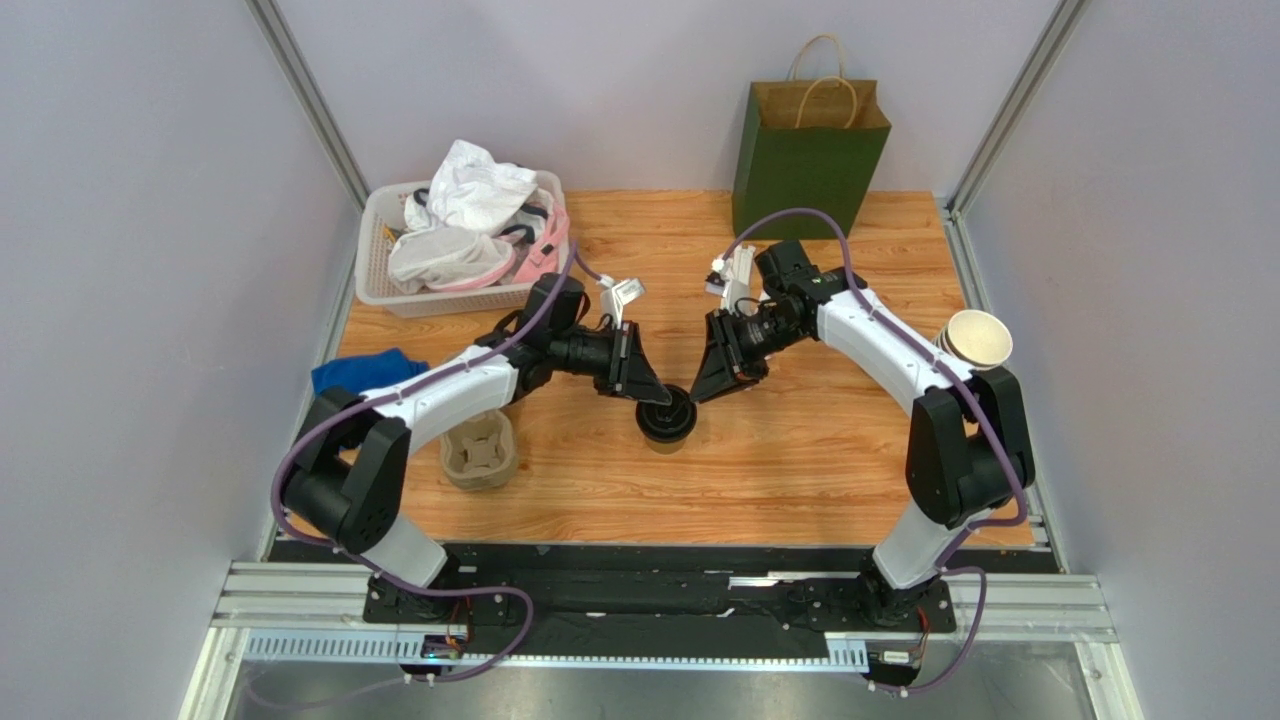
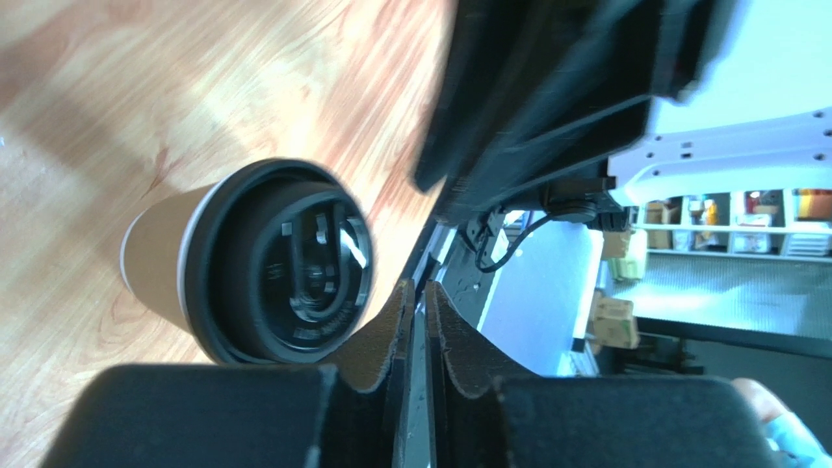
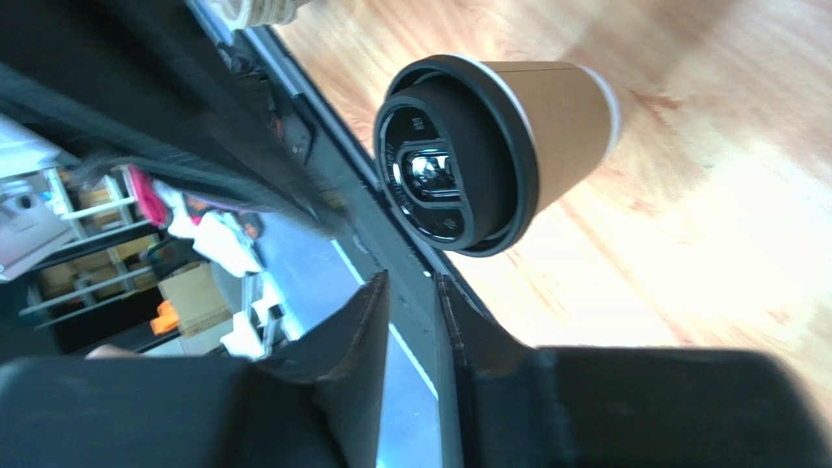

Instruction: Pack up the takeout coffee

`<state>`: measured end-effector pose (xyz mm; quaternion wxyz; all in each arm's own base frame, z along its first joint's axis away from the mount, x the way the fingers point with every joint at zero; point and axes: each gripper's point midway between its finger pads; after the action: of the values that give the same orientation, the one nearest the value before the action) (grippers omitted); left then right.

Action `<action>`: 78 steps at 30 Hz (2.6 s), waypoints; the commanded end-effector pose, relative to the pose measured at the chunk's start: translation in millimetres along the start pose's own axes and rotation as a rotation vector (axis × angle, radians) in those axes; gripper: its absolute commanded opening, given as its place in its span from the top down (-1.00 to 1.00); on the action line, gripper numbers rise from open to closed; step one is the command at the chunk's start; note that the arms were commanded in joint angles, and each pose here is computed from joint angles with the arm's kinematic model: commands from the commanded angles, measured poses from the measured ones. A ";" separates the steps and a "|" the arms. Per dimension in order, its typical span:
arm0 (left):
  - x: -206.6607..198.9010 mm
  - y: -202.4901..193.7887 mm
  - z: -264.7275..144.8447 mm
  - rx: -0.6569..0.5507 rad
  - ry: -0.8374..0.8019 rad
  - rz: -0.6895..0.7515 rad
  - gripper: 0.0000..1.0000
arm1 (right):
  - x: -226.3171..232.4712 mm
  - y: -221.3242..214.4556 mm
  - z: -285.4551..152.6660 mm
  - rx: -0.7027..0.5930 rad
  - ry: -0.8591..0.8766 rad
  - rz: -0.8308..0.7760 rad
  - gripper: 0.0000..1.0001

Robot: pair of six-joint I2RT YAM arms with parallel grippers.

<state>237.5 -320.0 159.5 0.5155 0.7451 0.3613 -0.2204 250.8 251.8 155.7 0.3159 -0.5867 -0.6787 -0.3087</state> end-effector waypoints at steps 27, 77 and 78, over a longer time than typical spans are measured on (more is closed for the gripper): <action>0.0 -1.5 -49.4 0.013 0.307 0.322 0.10 | 9.2 1.1 2.4 -0.125 -0.251 -0.195 0.37; -27.7 9.3 -0.2 -0.062 -0.049 0.090 0.74 | 27.5 0.8 25.1 -0.015 0.052 -0.039 0.82; -26.7 9.6 1.0 -0.061 -0.050 0.087 0.75 | 23.2 1.3 29.0 -0.006 0.047 -0.023 0.84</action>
<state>216.7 -319.2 167.7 0.5272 0.7527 0.3396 -0.2005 241.5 278.0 162.4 0.3041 -0.5768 -0.6845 -0.3260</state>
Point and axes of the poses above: each gripper's point midway between its finger pads, its own z axis out along the fingers, its own x axis along the line the jaws close on, y = z × x, and after that the axes turned 13 degrees about z, right-handed
